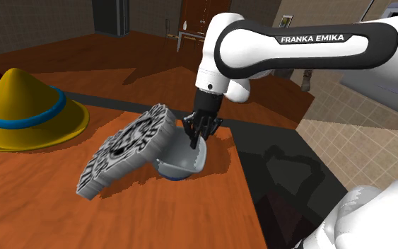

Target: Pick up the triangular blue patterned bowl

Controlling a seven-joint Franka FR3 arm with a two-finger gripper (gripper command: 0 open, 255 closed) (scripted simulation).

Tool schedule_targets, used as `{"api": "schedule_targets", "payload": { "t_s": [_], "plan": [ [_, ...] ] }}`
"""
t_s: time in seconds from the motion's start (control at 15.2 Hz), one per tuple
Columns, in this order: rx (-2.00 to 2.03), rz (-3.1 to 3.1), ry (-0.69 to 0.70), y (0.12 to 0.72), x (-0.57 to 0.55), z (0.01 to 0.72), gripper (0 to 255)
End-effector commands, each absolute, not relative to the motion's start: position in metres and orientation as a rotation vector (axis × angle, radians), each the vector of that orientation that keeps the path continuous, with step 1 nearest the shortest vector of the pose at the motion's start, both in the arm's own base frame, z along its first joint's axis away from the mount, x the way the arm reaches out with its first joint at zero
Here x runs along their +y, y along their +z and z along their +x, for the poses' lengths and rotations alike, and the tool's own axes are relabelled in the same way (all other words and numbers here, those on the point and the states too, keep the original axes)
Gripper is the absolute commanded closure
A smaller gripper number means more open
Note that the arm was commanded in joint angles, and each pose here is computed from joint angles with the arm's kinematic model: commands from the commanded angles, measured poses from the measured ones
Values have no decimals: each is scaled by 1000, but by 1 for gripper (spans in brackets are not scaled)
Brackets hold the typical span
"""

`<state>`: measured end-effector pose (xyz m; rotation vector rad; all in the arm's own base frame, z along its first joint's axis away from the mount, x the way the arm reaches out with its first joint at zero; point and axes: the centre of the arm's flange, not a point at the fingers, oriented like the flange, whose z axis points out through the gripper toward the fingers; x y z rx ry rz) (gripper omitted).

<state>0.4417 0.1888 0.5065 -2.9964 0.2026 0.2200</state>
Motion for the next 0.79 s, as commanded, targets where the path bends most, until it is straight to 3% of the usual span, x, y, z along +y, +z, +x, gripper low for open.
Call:
{"api": "schedule_targets", "payload": {
  "t_s": [0.0,0.73],
  "plan": [
    [203,-2995,217,518,189,442,255],
    [203,-2995,217,566,189,442,255]
  ]
}}
